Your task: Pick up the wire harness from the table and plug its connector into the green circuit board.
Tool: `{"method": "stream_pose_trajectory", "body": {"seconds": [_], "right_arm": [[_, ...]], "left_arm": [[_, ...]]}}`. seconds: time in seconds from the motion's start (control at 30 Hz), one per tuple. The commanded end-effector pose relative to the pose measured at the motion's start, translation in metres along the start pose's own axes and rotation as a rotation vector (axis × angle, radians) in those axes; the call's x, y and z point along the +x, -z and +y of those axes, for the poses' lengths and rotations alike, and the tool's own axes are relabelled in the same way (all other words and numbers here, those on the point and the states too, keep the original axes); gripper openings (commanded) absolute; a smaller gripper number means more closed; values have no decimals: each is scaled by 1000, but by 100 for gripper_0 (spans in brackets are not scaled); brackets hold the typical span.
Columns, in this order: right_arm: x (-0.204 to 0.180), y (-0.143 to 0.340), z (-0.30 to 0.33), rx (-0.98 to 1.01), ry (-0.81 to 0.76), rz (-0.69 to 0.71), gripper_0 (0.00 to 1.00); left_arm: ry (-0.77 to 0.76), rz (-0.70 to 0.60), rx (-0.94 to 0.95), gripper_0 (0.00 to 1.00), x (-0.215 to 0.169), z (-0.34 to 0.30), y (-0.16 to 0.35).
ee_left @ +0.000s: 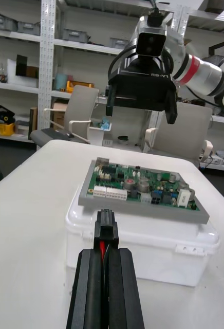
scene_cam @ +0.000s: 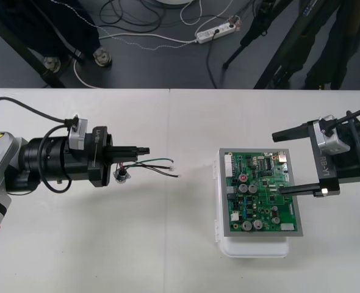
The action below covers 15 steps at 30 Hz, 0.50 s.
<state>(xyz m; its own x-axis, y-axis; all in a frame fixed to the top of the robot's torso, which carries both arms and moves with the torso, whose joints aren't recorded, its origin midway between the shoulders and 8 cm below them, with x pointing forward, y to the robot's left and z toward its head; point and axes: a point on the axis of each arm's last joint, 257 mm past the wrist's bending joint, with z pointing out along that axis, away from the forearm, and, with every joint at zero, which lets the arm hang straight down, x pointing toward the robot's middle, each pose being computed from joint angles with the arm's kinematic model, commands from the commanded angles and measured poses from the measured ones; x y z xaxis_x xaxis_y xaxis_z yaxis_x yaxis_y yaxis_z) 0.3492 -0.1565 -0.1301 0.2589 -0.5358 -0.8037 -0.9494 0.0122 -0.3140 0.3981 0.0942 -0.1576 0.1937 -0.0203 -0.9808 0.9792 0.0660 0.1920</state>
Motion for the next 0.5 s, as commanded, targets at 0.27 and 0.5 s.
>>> {"method": "stream_pose_trajectory", "body": {"seconds": [0.27,0.5], "right_arm": [[72,38,-27,60,104,352,100],[112,50,-25,28,130,526,100]], "left_arm": [[-45,43,81,0,20,-16,4],[-30,57,138,0,33,-34,-7]]}}
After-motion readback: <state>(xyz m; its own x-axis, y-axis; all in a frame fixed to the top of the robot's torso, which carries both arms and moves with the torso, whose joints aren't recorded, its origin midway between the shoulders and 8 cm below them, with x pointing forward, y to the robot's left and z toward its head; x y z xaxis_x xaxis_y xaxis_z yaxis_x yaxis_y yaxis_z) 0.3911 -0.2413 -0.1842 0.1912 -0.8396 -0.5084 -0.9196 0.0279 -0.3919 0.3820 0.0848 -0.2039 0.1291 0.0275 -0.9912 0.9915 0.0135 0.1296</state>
